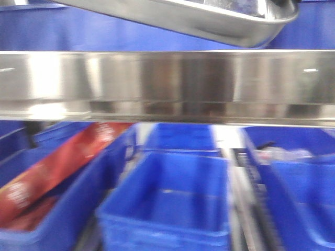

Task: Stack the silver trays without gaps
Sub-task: 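Hold the tray raised in both grippers while turning away from the shelf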

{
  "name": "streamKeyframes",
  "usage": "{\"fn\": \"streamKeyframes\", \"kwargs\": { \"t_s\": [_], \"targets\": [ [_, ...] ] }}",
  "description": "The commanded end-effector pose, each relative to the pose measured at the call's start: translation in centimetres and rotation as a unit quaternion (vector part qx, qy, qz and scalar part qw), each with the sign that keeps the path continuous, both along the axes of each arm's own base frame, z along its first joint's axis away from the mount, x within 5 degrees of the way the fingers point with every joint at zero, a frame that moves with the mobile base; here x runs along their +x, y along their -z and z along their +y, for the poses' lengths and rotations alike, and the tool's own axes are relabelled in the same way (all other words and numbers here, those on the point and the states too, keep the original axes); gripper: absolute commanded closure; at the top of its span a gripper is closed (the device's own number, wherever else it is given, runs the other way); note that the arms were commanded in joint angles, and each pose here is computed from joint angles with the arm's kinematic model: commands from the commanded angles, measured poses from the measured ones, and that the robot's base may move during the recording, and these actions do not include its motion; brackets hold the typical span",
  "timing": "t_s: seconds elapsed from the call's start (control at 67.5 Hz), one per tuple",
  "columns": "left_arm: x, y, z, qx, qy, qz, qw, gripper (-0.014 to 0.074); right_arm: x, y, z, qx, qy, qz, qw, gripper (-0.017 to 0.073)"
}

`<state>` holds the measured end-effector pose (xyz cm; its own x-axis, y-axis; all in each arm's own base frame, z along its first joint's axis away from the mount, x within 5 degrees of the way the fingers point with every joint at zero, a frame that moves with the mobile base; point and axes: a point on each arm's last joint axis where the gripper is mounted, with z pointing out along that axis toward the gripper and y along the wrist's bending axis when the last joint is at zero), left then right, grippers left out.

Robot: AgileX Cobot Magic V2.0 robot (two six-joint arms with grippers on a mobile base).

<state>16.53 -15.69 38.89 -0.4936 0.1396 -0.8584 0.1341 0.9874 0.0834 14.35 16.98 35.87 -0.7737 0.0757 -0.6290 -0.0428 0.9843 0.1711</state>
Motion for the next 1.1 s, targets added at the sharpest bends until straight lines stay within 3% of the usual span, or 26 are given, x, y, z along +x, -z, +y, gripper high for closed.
{"fn": "streamKeyframes", "kwargs": {
  "t_s": [0.0, 1.081],
  "targets": [
    [0.14, -0.44, 0.42, 0.019, -0.008, -0.024, 0.999, 0.0603, -0.02, -0.62, -0.12, 0.003, -0.011, -0.021, 1.000, 0.0564],
    [0.14, -0.44, 0.42, 0.019, -0.008, -0.024, 0.999, 0.0603, -0.02, -0.62, -0.12, 0.003, -0.011, -0.021, 1.000, 0.0564]
  ]
}}
